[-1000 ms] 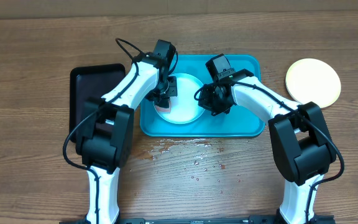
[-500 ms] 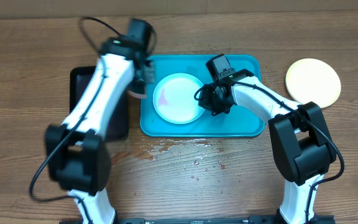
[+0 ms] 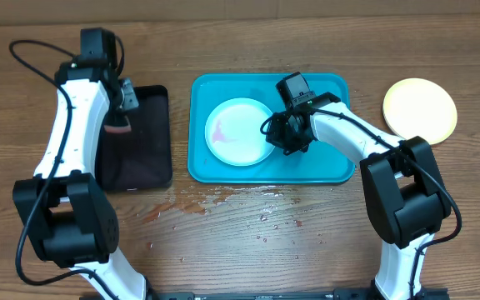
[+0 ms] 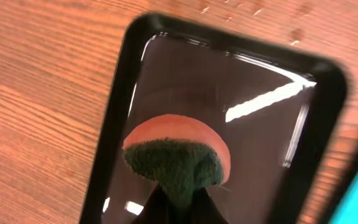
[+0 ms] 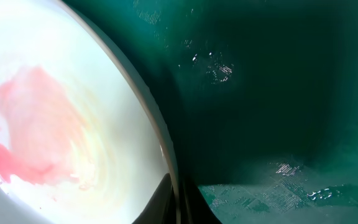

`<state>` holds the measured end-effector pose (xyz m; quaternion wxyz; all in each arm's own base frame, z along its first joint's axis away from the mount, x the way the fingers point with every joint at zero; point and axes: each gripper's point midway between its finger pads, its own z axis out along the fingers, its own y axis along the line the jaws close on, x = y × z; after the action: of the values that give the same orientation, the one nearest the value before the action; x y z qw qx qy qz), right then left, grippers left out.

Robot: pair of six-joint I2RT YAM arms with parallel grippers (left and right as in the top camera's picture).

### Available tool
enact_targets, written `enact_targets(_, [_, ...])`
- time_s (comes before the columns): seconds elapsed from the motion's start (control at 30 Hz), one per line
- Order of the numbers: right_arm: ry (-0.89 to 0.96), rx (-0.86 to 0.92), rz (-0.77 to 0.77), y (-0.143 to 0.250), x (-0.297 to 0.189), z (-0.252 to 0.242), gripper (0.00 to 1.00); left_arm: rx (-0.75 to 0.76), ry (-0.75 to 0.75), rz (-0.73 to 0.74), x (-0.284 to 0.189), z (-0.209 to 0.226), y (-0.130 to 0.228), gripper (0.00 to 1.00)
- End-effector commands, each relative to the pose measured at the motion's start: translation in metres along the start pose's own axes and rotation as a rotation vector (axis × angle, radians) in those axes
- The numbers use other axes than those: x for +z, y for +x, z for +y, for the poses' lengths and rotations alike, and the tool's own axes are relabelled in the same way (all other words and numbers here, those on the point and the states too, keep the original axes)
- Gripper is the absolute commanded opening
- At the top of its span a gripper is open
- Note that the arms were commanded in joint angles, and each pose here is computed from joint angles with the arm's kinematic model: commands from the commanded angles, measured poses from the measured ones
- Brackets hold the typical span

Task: Clean dirty plates on tray and stack at the side
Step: 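Return the sponge to the black tray with the left gripper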

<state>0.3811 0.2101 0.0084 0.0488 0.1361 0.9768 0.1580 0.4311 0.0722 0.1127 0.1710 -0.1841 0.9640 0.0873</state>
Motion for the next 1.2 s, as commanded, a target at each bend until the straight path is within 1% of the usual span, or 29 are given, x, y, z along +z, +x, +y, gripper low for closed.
enact_targets(0.0, [0.027, -0.001, 0.016, 0.004, 0.006, -0.008, 0.04, 0.057, -0.014, 0.051, 0.026, -0.003, 0.027, 0.04])
enact_targets(0.17, [0.029, 0.0, 0.017, 0.004, 0.006, -0.008, 0.04, 0.04, 0.012, 0.098, 0.057, -0.007, 0.062, 0.04])
enact_targets(0.33, [0.03, 0.0, 0.019, 0.005, 0.006, -0.008, 0.04, 0.028, 0.029, 0.107, 0.064, -0.009, 0.07, 0.05])
enact_targets(0.37, [0.031, 0.0, 0.02, 0.005, 0.006, -0.008, 0.04, 0.027, 0.038, 0.108, 0.064, -0.011, 0.07, 0.19])
enact_targets(0.4, [0.032, 0.001, 0.021, 0.005, 0.006, -0.009, 0.04, 0.026, 0.051, 0.111, 0.063, -0.013, 0.07, 0.38])
enact_targets(0.43, [0.033, 0.001, 0.022, 0.005, 0.006, -0.009, 0.04, 0.026, 0.062, 0.114, 0.063, -0.015, 0.071, 0.6])
enact_targets(0.47, [0.034, 0.001, 0.023, 0.006, 0.006, -0.009, 0.04, 0.026, 0.08, 0.119, 0.063, -0.018, 0.072, 0.72])
enact_targets(0.53, [0.034, -0.011, 0.023, 0.006, 0.006, -0.009, 0.04, 0.024, 0.112, 0.132, 0.059, -0.023, 0.073, 0.8])
enact_targets(0.67, [0.046, -0.029, 0.019, 0.004, 0.003, -0.009, 0.04, 0.022, 0.146, 0.105, 0.036, -0.027, 0.06, 0.82])
enact_targets(0.83, [0.104, -0.047, -0.043, -0.009, -0.017, -0.012, 0.04, 0.014, 0.21, -0.054, -0.028, -0.03, 0.022, 0.85])
enact_targets(0.93, [0.167, -0.049, -0.099, -0.019, -0.035, -0.017, 0.04, 0.015, 0.278, -0.166, -0.075, -0.034, 0.005, 0.95])
enact_targets(0.97, [0.193, -0.05, -0.125, -0.024, -0.043, -0.02, 0.04, 0.017, 0.298, -0.195, -0.089, -0.035, 0.003, 1.0])
enact_targets(1.03, [0.245, -0.051, -0.175, -0.031, -0.059, -0.025, 0.04, 0.025, 0.34, -0.253, -0.116, -0.037, 0.001, 1.0])
enact_targets(1.17, [0.37, -0.052, -0.293, -0.048, -0.098, -0.039, 0.04, 0.05, 0.407, -0.305, -0.153, -0.042, 0.009, 1.0])
